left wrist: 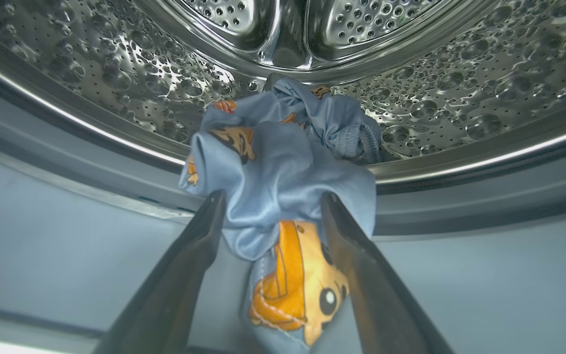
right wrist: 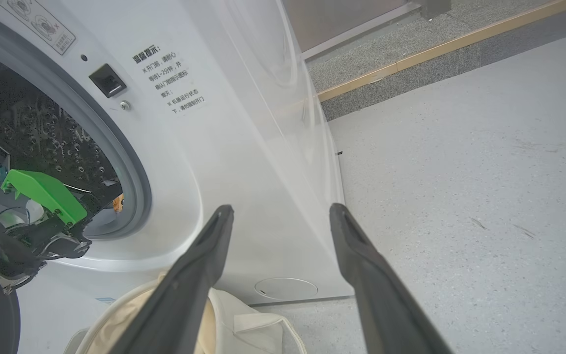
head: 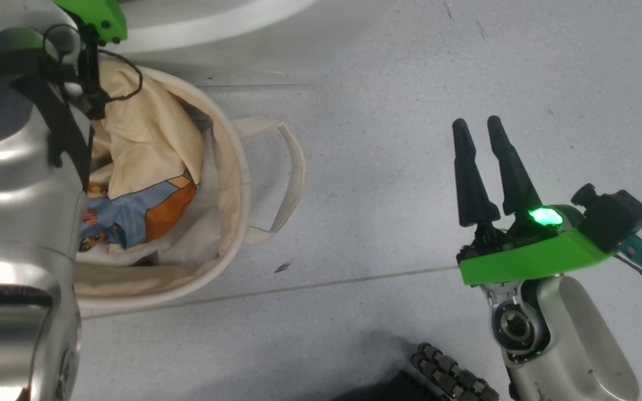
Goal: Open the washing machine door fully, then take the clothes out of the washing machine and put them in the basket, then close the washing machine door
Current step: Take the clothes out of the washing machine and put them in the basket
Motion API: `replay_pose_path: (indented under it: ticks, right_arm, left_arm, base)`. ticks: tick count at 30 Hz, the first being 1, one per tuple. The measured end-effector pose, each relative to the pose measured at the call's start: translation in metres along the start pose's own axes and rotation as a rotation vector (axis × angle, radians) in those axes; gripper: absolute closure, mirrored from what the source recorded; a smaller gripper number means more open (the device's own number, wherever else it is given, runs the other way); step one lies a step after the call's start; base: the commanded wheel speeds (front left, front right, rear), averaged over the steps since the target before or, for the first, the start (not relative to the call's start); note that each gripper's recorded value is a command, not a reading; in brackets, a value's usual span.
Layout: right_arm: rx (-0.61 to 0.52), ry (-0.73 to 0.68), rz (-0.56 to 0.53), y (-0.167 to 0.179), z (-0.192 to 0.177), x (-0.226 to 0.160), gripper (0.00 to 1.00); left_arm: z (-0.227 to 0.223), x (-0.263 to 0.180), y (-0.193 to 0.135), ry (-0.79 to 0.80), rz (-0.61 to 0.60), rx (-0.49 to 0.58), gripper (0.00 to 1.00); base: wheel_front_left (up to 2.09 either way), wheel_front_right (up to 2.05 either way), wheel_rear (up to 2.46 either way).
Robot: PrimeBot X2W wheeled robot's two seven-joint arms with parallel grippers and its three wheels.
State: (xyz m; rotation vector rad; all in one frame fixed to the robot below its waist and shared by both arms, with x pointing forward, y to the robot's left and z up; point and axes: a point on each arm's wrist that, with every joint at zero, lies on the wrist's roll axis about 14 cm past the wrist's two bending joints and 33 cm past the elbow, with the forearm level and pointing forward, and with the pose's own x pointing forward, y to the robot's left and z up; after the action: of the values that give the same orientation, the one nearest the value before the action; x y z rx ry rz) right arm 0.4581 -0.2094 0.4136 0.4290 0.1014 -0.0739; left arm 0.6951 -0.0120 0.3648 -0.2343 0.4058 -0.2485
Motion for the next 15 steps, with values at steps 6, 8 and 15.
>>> replay_pose_path:
  ticks: [6,8,15]
  right_arm:
    - [0.001,0.008,0.005,0.001,-0.002,0.002,0.0]
    - [-0.003,0.005,0.01,0.002,-0.002,0.004,0.0]
    - [-0.01,0.01,0.002,-0.001,-0.003,0.003,0.0]
  left_arm:
    - [-0.003,0.01,-0.007,-0.005,-0.014,-0.004,0.0]
    - [-0.003,0.013,-0.009,-0.008,-0.017,-0.004,0.0]
    - [0.0,0.018,-0.02,-0.06,-0.052,0.007,1.0]
  base:
    - [0.0,0.0,0.0]
    - [0.0,0.0,0.0]
    - [0.0,0.0,0.0]
